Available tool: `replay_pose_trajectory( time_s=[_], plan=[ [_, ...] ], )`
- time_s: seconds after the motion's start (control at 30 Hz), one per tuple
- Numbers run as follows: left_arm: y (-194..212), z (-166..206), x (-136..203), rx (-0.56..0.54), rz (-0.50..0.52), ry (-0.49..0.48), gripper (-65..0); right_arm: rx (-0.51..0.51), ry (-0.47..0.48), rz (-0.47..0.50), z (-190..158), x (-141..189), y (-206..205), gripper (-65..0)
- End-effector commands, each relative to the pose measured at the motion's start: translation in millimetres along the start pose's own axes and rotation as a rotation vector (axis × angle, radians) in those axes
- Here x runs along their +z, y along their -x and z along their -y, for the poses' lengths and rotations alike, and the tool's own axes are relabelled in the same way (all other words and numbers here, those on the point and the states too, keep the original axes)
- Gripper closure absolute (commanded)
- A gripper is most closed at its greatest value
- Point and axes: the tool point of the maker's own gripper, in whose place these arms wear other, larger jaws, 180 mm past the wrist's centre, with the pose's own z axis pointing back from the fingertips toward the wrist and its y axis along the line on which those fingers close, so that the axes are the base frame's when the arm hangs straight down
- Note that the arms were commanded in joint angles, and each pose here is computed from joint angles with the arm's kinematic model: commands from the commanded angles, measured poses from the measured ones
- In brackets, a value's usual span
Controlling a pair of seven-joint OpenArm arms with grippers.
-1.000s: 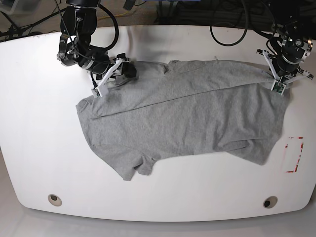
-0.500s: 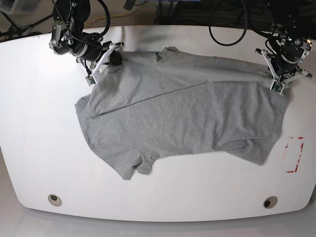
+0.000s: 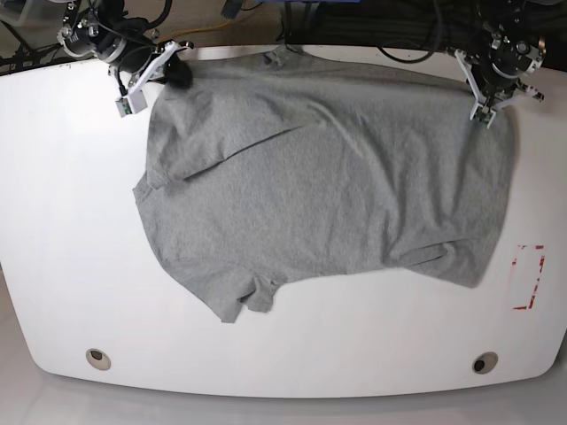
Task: Fold the T-shirt properly
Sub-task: 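Pull the held shirt edge further toward the robot with both grippers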
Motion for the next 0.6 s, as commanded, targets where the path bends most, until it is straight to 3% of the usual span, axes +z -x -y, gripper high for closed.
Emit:
replay_pose_trajectory(
  time_s=[0.0,0.23,0.37,0.57],
  plan=[
    [7.2,5.4,4.2,0.007,-0.01,0.003,0.0,-0.01,0.001,0.034,2.5,12.5,-2.5,0.0],
    [36.8,8.2,10.4,0.04,-0.074,0.003,0.0,-0.043,0.012,0.005,4.7,19.1,15.1,0.0],
    [37.2,6.8,11.0,0.042,-0.074,-0.002,0.0,-0.077,0.002,-0.005,-3.0,19.4,28.0,0.0],
    [13.9,-7.5,7.8,0.06,-0.015,-0.037,0.0,-0.062,-0.084,0.058,-19.3,19.8,14.8,0.0]
  ],
)
